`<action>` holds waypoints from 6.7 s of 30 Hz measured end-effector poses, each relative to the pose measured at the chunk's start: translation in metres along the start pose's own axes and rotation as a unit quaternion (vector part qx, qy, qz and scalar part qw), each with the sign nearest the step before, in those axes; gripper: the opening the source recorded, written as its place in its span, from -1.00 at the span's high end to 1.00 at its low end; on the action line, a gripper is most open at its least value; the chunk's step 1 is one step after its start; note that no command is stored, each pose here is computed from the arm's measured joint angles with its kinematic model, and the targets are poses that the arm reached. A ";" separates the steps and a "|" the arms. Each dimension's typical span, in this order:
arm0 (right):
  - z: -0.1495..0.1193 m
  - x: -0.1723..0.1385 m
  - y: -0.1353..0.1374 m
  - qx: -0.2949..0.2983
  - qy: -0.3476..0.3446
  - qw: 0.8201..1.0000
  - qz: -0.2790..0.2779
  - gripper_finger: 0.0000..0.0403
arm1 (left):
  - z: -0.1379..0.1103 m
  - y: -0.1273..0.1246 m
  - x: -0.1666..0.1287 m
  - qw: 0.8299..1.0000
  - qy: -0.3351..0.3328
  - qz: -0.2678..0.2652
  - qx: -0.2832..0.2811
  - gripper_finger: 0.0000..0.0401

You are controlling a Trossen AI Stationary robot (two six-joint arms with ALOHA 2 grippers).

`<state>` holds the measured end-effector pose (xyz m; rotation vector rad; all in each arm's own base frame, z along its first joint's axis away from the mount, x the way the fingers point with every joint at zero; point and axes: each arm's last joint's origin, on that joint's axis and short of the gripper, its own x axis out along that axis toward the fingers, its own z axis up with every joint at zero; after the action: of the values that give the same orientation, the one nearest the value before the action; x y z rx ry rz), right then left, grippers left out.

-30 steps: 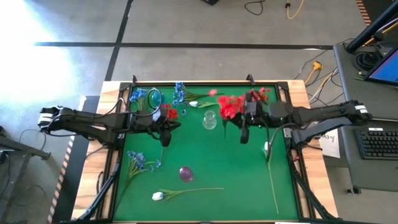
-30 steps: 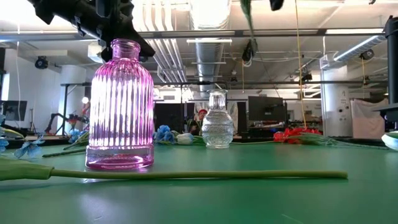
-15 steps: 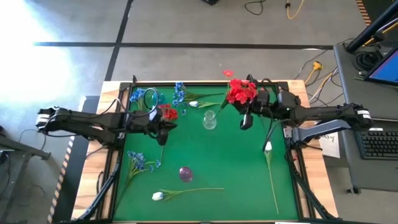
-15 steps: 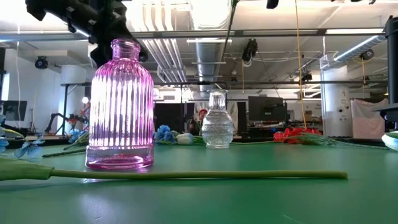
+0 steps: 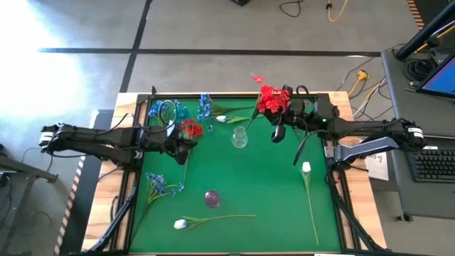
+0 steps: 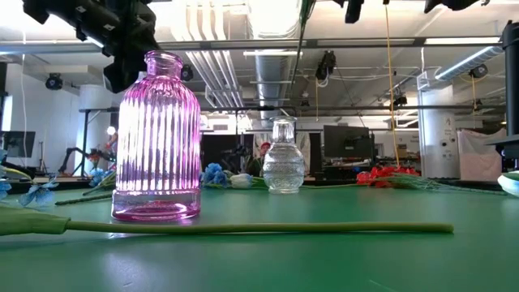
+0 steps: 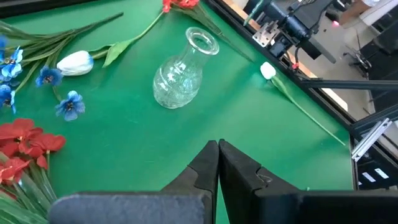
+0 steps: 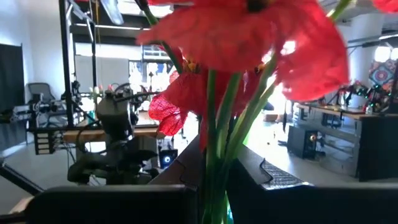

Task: Sort flowers into vase by color
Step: Put the bottom red flowers into the transparent vase, then put the top left blue flowers into the bottom violet vase

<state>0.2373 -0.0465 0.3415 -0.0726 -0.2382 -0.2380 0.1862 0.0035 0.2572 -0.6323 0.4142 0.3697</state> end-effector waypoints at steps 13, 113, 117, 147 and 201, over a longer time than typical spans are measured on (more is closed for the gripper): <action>-0.031 -0.010 -0.001 -0.003 -0.036 0.999 -0.022 0.81 | -0.008 -0.002 0.003 1.000 0.026 0.005 0.004 1.00; -0.092 -0.008 -0.006 -0.008 0.206 0.975 -0.086 -0.74 | -0.021 0.043 -0.006 0.947 0.025 0.271 -0.173 1.00; -0.092 -0.008 -0.006 -0.006 0.206 0.975 -0.087 -0.74 | -0.022 0.045 -0.007 0.944 0.026 0.282 -0.170 1.00; -0.093 -0.008 -0.006 0.014 0.208 0.974 -0.090 -0.74 | -0.012 0.091 0.004 0.862 0.007 0.472 -0.185 0.11; -0.094 -0.009 -0.006 0.038 0.213 0.972 -0.095 -0.74 | -0.025 0.106 0.052 0.829 0.154 0.520 -0.136 0.05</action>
<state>0.2487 -0.0592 0.2485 0.0778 0.1749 -0.4272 0.1763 0.0774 0.1629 -0.7026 1.0299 1.4049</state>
